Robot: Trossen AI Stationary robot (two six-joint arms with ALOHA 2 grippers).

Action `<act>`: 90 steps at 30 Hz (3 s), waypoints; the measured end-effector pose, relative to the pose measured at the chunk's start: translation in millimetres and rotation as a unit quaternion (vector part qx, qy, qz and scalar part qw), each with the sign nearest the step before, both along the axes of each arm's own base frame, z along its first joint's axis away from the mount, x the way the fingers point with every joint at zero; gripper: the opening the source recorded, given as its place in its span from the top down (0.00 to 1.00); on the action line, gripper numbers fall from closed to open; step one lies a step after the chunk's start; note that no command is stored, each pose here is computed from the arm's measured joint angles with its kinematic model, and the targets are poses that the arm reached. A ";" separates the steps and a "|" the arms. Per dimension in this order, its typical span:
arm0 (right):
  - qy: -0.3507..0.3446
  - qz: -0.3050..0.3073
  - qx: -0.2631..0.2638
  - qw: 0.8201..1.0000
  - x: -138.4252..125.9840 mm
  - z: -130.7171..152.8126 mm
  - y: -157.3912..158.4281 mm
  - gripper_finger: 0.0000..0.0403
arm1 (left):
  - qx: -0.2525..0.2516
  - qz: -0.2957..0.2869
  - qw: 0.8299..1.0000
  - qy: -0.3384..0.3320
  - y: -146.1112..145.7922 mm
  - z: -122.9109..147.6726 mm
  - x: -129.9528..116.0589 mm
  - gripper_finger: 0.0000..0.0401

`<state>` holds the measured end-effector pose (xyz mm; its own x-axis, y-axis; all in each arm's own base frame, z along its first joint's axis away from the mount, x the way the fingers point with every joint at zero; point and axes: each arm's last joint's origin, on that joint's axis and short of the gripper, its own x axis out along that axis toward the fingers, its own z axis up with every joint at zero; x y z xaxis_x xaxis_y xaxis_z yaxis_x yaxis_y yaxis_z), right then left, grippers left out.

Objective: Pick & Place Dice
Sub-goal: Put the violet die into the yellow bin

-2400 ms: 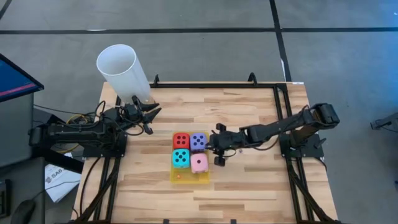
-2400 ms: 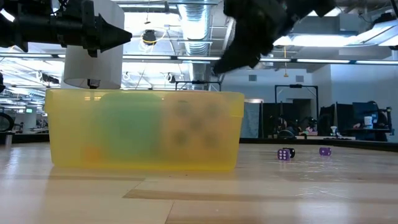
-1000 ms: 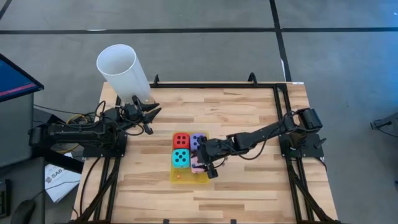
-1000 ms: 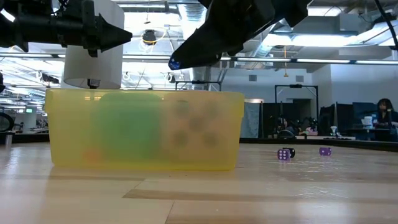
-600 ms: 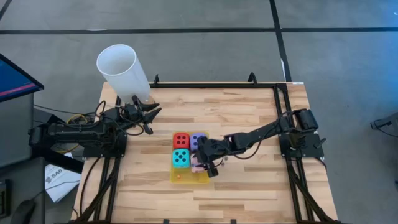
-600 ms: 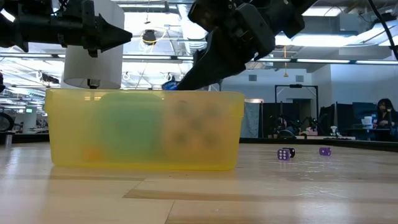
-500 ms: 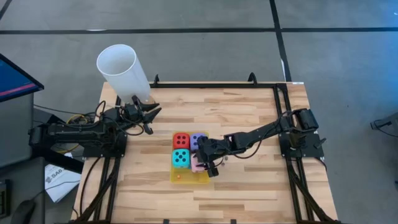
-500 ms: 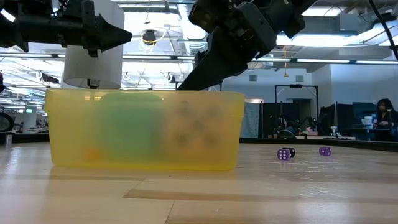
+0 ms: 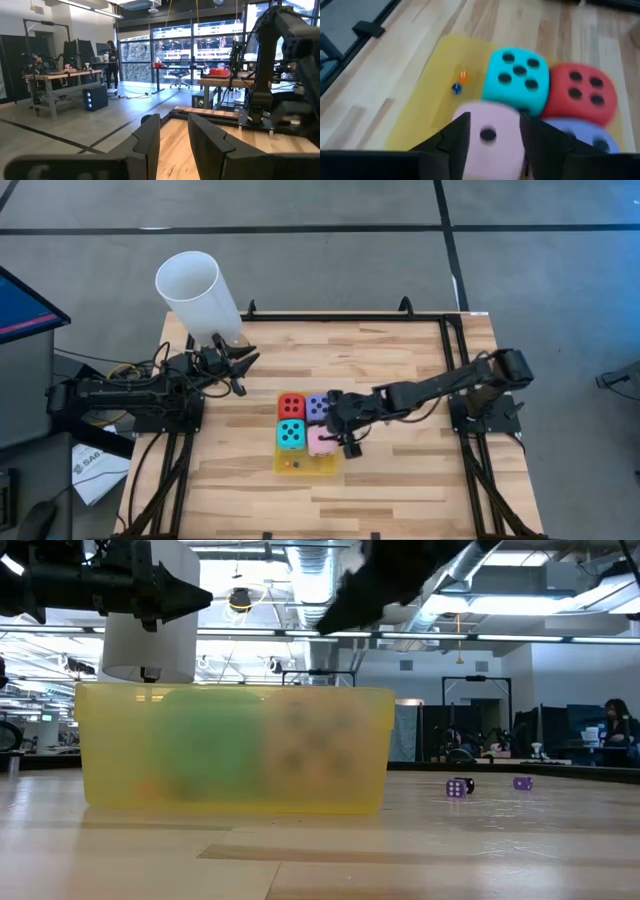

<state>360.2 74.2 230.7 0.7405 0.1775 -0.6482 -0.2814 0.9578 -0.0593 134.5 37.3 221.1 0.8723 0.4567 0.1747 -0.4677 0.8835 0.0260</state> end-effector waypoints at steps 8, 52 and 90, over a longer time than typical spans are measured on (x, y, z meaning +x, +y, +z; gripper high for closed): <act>0.088 -0.058 0.023 0.994 -38.6 24.6 -7.9 0.79 | 0.000 0.000 1.000 -0.002 0.0 0.4 -0.1 0.78; 0.304 -0.441 0.092 0.839 -112.9 -69.2 -32.0 0.81 | 0.000 0.000 1.000 -0.002 0.0 0.5 -0.1 0.78; 0.346 -0.465 0.087 0.810 -107.6 -95.2 -28.0 0.74 | 0.000 0.001 1.000 0.001 0.5 -0.4 0.8 0.78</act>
